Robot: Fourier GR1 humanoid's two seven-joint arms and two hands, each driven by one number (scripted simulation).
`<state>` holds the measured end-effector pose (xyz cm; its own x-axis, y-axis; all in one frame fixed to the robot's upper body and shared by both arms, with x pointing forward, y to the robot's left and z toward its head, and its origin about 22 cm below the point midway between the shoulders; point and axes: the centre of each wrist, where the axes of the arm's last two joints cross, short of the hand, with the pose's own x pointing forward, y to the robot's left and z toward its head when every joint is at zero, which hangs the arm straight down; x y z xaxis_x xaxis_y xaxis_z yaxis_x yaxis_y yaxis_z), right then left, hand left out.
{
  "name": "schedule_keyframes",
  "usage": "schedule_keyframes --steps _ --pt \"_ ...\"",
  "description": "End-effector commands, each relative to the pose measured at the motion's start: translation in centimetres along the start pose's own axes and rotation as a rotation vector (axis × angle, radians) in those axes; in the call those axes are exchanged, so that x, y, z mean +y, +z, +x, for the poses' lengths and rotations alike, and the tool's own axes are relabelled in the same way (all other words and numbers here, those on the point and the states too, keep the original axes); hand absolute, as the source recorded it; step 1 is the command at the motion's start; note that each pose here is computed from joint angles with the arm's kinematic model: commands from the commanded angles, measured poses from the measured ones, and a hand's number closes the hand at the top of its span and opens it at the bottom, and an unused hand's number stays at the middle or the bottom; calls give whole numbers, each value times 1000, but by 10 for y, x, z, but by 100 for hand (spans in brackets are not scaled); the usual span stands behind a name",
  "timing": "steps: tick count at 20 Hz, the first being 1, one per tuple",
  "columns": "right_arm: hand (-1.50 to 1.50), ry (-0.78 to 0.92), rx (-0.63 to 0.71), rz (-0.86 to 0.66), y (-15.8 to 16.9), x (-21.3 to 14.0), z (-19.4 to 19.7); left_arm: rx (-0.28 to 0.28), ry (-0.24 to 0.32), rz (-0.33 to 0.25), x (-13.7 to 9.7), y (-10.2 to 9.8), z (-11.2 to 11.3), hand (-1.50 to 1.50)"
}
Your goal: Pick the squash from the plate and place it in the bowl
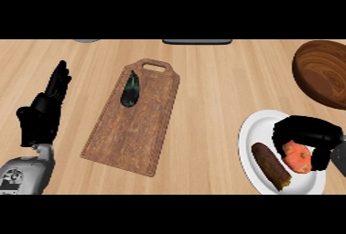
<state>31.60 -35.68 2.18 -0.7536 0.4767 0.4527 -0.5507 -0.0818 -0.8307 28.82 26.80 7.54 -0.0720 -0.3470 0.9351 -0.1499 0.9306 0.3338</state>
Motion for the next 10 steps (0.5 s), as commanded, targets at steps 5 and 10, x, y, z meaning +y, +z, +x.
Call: schedule_keyframes --steps 5,10 --pt "150 -258 439 -286 -81 10 12 20 -10 32 7 0 -4 0" --pt "150 -430 495 -605 -148 -15 49 38 -16 46 8 0 -7 0"
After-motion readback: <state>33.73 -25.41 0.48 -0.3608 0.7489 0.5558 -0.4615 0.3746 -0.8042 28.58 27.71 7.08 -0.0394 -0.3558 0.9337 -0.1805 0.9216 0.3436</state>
